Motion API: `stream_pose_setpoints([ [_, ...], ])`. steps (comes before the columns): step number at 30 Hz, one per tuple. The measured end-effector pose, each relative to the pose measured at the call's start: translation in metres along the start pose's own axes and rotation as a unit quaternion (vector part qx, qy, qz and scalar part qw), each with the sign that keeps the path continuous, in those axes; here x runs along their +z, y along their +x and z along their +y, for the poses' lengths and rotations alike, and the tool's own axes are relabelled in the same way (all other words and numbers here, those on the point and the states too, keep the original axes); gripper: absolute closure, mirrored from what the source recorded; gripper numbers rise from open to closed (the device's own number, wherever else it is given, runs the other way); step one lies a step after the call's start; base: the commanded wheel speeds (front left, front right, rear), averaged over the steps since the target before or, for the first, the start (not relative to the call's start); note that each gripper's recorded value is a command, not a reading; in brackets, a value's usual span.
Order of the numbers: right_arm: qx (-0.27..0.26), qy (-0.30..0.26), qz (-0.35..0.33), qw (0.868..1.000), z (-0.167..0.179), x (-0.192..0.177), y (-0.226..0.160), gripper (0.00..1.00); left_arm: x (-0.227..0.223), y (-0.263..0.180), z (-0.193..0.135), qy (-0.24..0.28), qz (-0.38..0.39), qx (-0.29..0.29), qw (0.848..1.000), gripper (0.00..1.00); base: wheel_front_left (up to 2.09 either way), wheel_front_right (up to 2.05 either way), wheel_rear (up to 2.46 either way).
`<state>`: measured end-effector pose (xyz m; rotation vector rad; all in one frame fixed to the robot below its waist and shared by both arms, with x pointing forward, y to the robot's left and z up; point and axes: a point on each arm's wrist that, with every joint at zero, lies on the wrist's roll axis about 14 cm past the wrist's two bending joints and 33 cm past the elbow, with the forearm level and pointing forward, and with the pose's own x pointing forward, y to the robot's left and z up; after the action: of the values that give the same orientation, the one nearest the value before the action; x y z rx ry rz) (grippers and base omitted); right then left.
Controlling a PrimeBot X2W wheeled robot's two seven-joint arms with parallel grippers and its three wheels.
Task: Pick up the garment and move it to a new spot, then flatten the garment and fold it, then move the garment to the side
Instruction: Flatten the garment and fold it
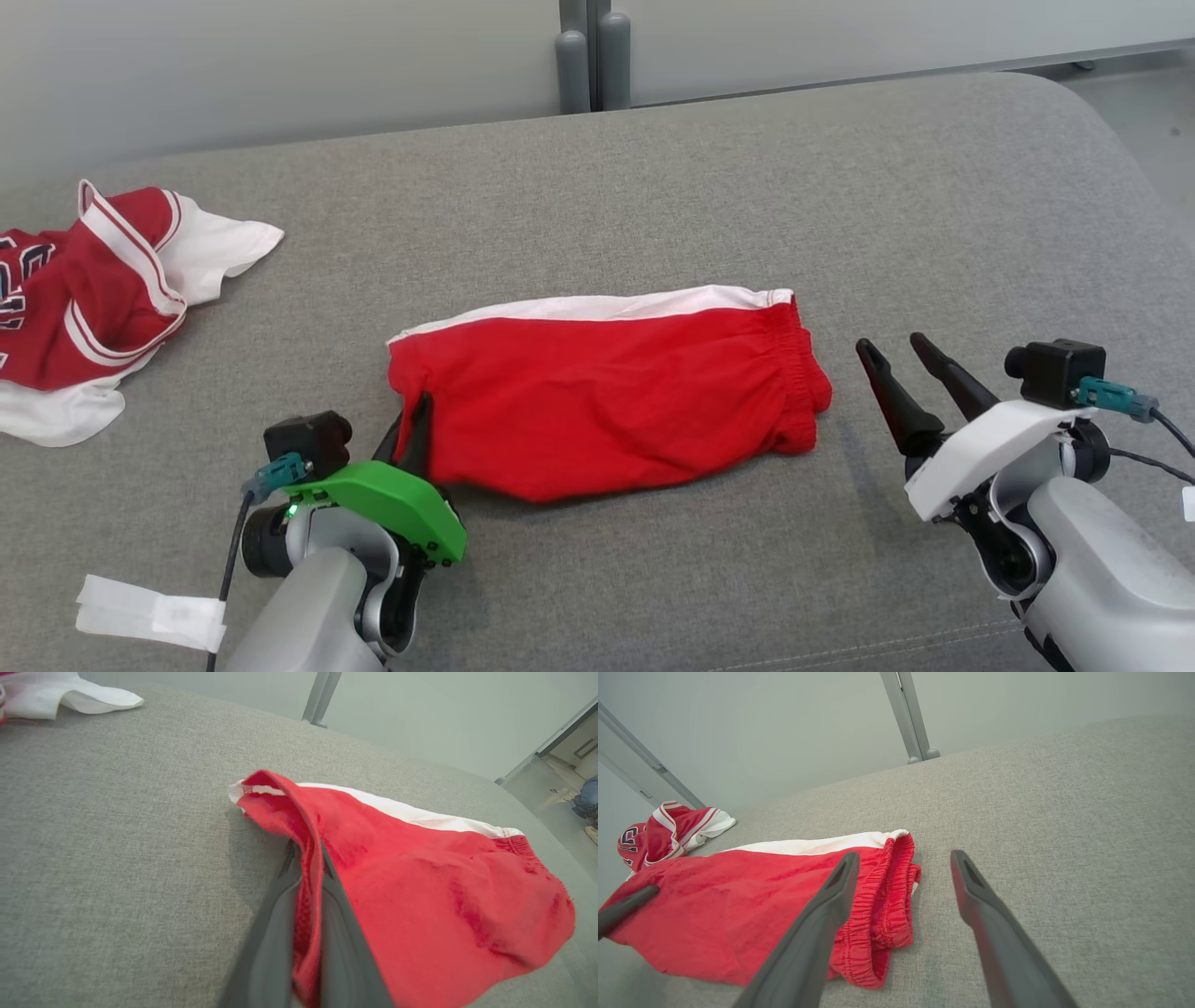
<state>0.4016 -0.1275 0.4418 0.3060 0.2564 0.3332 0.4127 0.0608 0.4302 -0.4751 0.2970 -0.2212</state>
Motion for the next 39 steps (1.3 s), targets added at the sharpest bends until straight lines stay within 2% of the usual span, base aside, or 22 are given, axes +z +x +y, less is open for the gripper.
stream_pose_setpoints([
  [1, 0.000, 0.001, -0.002, 1.000, 0.001, 0.000, -0.001, 0.00, 0.004, -0.001, -0.002, 0.004, -0.007, -0.002, 1.000, 0.00, 0.00, 0.00, 0.00],
  [9, -0.011, 0.002, -0.003, 1.000, -0.001, -0.005, -0.012, 0.00, 0.018, -0.012, -0.007, 0.081, -0.037, -0.006, 0.996, 0.00, 0.00, 0.00, 0.00],
  [20, -0.030, 0.005, -0.022, 0.999, -0.001, 0.002, -0.016, 0.00, 0.048, -0.033, -0.010, 0.134, -0.096, -0.007, 0.986, 0.00, 0.00, 0.00, 0.00],
  [25, -0.034, 0.007, -0.022, 0.999, 0.002, -0.002, -0.019, 0.00, 0.059, -0.048, -0.001, 0.139, -0.119, 0.010, 0.983, 0.00, 0.00, 0.00, 0.00],
  [32, -0.028, 0.006, -0.030, 0.999, 0.010, 0.002, -0.017, 0.00, 0.068, -0.074, 0.025, 0.115, -0.144, 0.059, 0.981, 0.00, 0.00, 0.00, 0.00],
  [39, -0.025, 0.000, -0.026, 0.999, 0.013, 0.001, -0.014, 0.00, 0.070, -0.085, 0.025, 0.115, -0.157, 0.065, 0.979, 0.00, 0.00, 0.00, 0.00],
])
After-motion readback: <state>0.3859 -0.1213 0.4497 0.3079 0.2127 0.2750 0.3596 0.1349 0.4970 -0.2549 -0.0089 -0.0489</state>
